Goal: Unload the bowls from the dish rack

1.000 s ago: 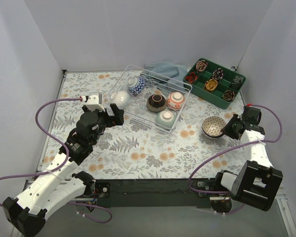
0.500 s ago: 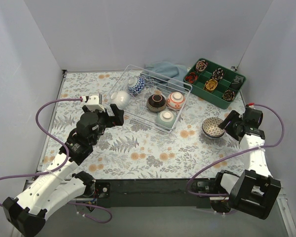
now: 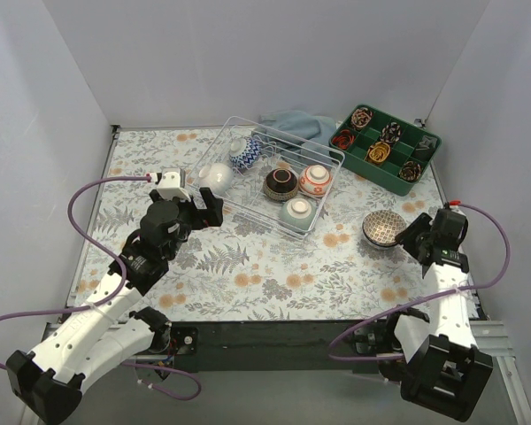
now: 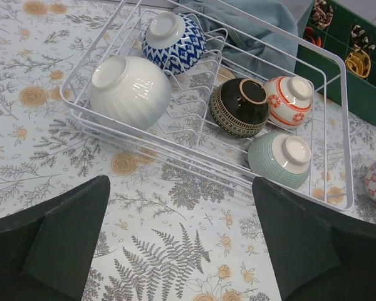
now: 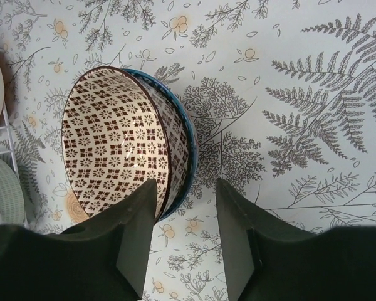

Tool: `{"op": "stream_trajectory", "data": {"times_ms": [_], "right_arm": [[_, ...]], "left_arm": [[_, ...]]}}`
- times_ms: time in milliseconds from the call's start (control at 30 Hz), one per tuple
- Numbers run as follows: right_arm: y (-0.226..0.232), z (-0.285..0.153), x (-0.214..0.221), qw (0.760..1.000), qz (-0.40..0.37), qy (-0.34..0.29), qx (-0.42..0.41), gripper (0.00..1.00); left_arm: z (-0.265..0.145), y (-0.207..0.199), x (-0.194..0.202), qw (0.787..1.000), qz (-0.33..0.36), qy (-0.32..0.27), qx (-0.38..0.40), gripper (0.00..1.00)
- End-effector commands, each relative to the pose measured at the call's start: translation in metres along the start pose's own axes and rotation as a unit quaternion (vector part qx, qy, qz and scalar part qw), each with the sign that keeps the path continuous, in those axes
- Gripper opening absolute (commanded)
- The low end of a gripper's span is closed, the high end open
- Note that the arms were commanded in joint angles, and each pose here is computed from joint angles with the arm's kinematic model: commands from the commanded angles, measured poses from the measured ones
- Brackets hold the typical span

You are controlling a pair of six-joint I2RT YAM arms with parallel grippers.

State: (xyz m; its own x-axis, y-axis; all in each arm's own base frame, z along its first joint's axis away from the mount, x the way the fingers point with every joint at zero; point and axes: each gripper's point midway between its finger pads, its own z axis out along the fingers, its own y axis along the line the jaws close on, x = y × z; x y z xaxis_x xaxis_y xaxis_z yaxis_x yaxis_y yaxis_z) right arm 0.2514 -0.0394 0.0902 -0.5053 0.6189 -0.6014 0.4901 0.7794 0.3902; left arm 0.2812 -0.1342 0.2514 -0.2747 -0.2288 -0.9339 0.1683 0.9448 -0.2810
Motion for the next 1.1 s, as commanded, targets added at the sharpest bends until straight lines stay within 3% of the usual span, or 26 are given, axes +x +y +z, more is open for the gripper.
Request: {"op": "stream_trajectory", "data": {"times_ms": [0, 133, 367, 600, 833, 1067], "right_arm": [[0.006, -0.004, -0.016, 0.998, 0.024, -0.051, -0.017, 0.51], [0.019, -0.015, -0.02, 0.996, 0.018, -0.068, -0.05, 0.61], [0.041, -0.04, -0.028, 0.99, -0.022, -0.105, -0.094, 0.69], [0.076, -0.073, -0.038, 0.968, -0.13, -0.158, -0.143, 0.78], [0.103, -0.097, -0.027, 0.943, -0.192, -0.181, -0.204, 0.87], [0.111, -0.11, -0.019, 0.927, -0.216, -0.201, -0.231, 0.95]], "left_arm": [[0.003, 0.002, 0.0, 1.0, 0.006, -0.005, -0.002, 0.98], [0.009, 0.001, 0.008, 1.0, 0.012, 0.01, -0.003, 0.98], [0.03, -0.001, 0.019, 0.998, 0.037, 0.046, -0.019, 0.98], [0.064, 0.004, 0.016, 0.987, 0.098, 0.1, -0.074, 0.98], [0.105, 0.016, 0.014, 0.961, 0.184, 0.144, -0.148, 0.98], [0.141, 0.03, 0.029, 0.917, 0.275, 0.204, -0.204, 0.98]]}}
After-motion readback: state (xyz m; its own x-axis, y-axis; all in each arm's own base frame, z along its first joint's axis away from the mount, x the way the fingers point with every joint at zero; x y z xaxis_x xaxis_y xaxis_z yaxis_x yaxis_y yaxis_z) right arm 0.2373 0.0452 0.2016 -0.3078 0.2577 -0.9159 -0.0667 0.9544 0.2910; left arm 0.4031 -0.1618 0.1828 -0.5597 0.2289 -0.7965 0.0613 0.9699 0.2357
